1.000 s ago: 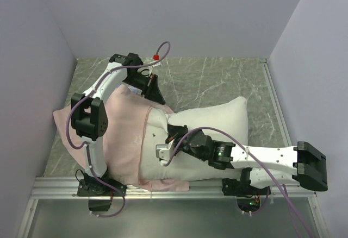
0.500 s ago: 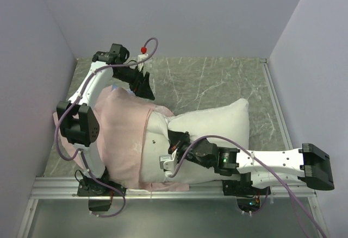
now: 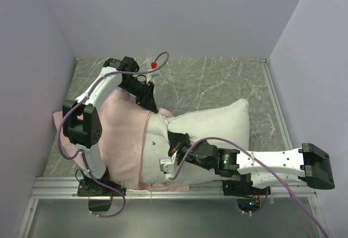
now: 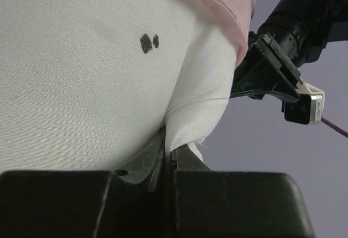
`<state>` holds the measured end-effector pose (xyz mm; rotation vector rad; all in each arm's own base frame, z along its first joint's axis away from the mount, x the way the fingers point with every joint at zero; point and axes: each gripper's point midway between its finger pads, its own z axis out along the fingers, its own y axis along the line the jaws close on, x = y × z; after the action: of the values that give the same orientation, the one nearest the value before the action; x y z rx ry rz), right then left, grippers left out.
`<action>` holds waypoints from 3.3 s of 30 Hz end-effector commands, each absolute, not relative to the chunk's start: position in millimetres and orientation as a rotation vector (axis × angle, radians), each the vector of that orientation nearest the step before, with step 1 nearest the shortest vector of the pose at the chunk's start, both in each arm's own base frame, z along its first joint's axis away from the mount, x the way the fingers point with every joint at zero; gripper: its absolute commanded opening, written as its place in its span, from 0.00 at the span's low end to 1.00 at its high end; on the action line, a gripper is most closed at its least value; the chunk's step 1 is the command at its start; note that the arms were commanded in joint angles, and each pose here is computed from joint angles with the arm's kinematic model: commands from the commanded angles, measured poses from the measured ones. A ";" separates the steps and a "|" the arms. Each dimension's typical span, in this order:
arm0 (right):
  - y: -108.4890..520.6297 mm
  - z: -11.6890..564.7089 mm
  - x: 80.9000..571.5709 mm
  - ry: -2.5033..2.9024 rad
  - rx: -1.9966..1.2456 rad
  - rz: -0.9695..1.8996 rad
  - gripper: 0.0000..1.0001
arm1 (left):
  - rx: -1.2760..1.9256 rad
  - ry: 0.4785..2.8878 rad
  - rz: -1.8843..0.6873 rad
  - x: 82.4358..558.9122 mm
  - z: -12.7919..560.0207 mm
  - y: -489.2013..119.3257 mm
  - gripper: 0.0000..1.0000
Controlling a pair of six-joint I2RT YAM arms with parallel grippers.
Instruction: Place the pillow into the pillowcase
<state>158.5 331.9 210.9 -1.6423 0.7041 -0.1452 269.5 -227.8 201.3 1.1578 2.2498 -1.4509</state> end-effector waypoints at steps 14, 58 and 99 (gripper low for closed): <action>358.6 243.5 146.8 0.593 -1.585 -0.029 0.00 | 0.973 1.726 -1.734 262.1 340.7 -371.4 0.00; 280.0 196.1 413.1 1.764 -1.073 0.140 0.51 | 0.516 1.954 -0.486 445.4 290.1 -150.4 0.87; 264.5 154.2 340.0 2.402 -0.363 1.031 0.00 | 1.133 1.923 -1.162 272.3 262.7 -403.7 0.00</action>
<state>327.8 237.6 136.1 -0.4224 2.4708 0.8799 374.5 -324.1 216.9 1.0333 2.0425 -0.5408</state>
